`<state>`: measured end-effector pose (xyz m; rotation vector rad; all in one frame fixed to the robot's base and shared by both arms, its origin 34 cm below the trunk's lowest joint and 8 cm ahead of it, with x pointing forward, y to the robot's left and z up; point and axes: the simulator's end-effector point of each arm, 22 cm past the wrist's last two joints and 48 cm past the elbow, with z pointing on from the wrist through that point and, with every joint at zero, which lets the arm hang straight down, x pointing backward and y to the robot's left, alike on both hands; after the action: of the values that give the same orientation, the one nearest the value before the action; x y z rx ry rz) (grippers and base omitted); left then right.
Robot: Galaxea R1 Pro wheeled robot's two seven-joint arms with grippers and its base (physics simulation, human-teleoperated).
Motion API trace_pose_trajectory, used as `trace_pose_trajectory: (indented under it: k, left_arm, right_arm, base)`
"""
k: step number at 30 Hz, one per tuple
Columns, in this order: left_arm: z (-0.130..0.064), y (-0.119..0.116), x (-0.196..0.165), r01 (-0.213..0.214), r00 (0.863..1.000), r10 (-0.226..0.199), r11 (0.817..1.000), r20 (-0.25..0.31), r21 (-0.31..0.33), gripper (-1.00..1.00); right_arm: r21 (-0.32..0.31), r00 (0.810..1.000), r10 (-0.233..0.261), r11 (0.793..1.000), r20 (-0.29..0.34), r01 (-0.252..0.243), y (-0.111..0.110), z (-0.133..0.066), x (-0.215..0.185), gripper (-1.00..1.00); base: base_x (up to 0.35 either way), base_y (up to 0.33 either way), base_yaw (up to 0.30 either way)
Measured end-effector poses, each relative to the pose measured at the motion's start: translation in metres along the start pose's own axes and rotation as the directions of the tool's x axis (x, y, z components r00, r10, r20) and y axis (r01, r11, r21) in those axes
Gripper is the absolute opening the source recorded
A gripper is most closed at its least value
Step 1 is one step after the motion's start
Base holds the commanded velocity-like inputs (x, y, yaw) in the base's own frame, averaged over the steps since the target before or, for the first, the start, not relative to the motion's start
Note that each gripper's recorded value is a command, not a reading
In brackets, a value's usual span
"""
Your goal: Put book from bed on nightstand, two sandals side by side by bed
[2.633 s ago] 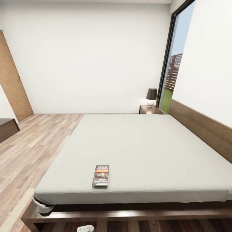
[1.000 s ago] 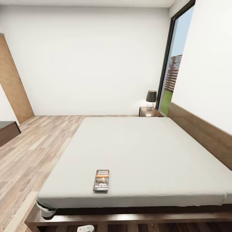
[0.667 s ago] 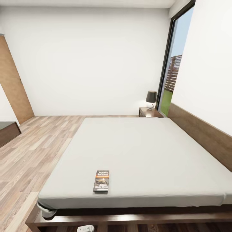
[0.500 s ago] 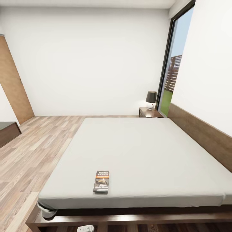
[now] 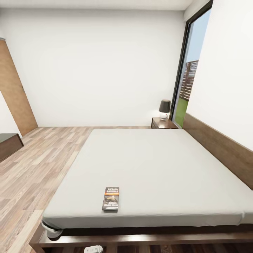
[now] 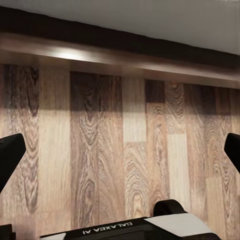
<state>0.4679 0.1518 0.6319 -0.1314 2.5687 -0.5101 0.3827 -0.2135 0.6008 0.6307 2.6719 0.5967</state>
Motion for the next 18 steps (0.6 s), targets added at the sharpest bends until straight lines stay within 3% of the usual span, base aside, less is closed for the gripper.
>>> trace_pose_trajectory:
  k: [18]
  left_arm:
    - [-0.018, -0.007, -0.005, 0.000, 1.000, 0.000, 1.000, 0.000, 0.000, 1.00]
  right_arm:
    - [0.000, 1.000, 0.000, 1.000, -0.001, 0.000, 0.007, -0.019, 0.000, 1.00]
  base:
    - [0.000, 0.000, 0.000]
